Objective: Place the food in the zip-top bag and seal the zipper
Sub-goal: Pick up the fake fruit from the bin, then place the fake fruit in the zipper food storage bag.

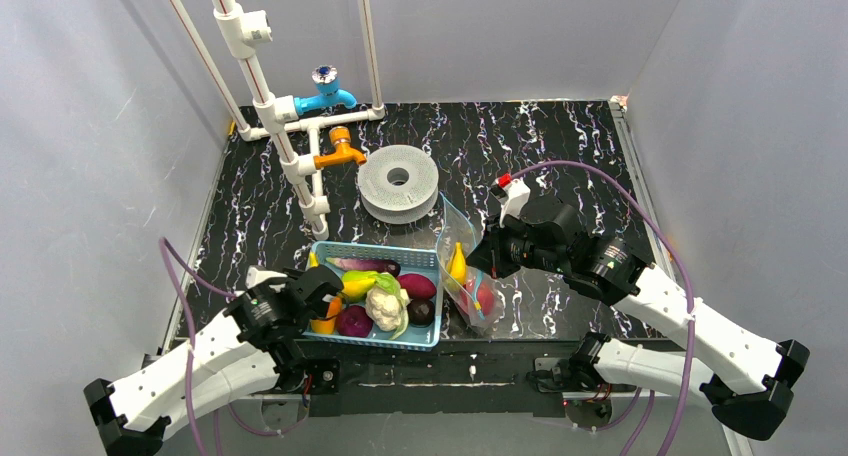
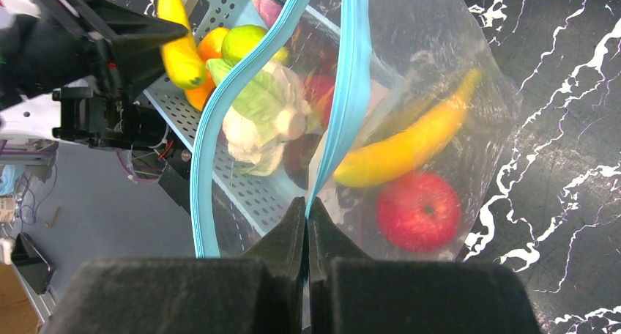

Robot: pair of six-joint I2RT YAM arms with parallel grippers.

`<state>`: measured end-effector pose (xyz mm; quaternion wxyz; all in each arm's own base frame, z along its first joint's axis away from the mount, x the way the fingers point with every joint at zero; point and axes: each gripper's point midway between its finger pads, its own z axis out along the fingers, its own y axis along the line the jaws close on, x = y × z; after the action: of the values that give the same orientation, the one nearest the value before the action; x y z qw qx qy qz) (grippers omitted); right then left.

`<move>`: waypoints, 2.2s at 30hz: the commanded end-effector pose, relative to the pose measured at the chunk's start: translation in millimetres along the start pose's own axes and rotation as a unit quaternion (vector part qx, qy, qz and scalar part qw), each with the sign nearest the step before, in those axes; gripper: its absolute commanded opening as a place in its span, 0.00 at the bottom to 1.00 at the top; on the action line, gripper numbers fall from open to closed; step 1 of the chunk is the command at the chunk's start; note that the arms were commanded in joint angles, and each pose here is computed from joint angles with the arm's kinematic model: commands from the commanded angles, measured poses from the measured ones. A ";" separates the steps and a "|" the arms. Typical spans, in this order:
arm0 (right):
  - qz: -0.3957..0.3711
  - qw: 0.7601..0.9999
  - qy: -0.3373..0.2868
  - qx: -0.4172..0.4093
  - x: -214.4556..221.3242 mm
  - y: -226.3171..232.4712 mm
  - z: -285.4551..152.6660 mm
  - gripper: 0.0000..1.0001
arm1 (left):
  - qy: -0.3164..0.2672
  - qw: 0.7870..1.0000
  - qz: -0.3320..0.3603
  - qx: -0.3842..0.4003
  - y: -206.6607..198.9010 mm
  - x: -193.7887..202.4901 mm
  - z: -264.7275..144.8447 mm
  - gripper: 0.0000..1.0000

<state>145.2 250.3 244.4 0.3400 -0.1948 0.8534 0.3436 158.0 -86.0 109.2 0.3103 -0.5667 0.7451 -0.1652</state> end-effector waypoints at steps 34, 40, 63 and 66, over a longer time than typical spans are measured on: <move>0.001 0.998 -0.049 -0.039 -25.8 18.2 -6.2 0.01 | 0.430 0.716 0.248 0.490 -213.5 194.5 -197.0 0.29; 0.008 0.997 -0.056 -0.047 -27.9 21.6 -8.0 0.01 | 0.398 0.782 0.160 0.453 -208.7 183.0 -160.6 0.29; 0.010 0.997 -0.063 -0.040 -31.9 20.0 -6.7 0.01 | 0.374 0.823 0.132 0.407 -198.8 172.2 -140.1 0.91; 0.011 0.997 -0.061 -0.040 -30.9 19.3 -5.4 0.01 | 0.343 0.844 0.173 0.373 -191.7 163.6 -132.5 0.92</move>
<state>147.7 257.1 259.3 0.3537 -0.1814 0.8389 0.3718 186.2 -329.1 265.8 0.2078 -0.1879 0.7468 -0.6032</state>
